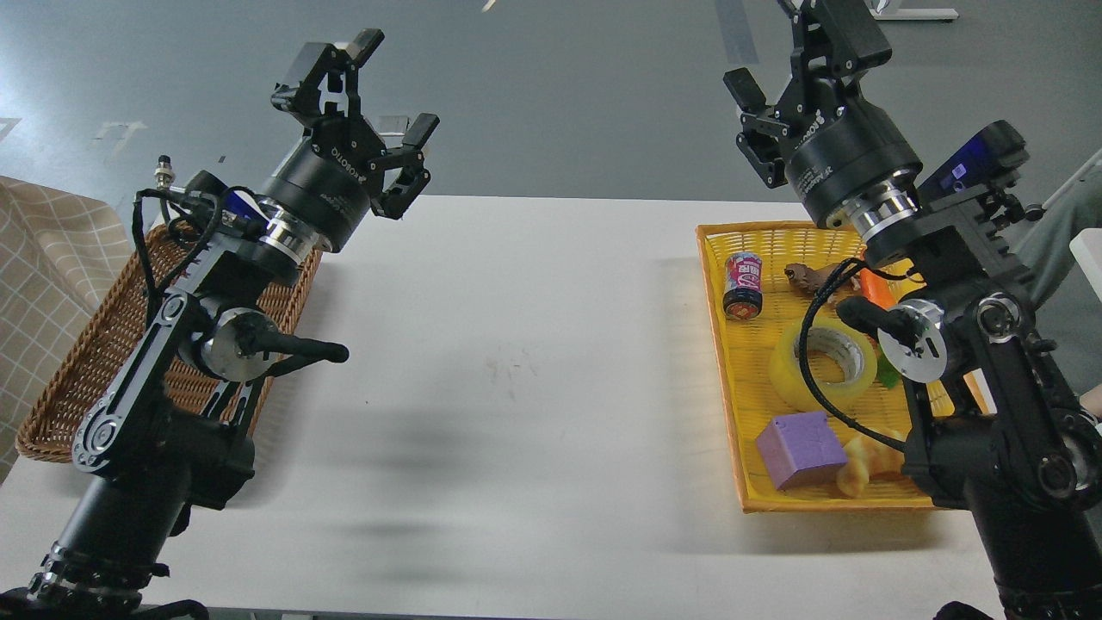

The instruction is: Place and transfer tape with both arms

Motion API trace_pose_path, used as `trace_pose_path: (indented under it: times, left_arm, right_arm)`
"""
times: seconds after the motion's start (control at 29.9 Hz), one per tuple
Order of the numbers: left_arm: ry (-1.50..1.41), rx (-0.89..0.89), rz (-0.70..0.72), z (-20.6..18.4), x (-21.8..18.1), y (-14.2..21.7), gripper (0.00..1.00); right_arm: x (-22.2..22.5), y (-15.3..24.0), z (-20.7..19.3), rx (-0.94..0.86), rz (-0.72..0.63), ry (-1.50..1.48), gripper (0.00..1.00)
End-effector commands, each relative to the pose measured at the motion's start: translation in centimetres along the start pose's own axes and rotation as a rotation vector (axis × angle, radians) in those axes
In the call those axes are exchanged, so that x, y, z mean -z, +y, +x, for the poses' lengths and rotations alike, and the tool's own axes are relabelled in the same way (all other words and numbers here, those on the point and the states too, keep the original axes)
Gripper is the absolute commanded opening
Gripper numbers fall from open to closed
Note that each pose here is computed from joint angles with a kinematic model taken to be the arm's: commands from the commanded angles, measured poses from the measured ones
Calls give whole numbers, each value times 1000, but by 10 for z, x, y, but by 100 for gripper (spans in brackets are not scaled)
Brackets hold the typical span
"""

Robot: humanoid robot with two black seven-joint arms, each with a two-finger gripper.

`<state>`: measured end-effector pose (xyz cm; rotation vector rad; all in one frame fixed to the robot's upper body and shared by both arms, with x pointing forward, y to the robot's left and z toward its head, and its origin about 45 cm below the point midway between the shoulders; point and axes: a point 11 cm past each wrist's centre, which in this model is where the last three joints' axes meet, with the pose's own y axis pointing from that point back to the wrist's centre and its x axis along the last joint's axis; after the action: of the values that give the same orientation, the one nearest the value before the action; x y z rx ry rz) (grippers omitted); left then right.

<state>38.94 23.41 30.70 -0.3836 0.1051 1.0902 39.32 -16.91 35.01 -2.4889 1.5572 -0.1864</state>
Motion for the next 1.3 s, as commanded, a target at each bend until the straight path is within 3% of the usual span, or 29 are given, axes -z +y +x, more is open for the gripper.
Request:
trace_pose_path:
  times: [0.0, 1.27]
  left_arm:
    - [-5, 8, -2, -1, -2, 0, 98]
    - [6, -2, 3, 0, 2, 2, 98]
  right_arm:
    - [0, 0, 0, -2, 0, -3, 100]
    - [0, 2, -1, 2, 3, -8, 100]
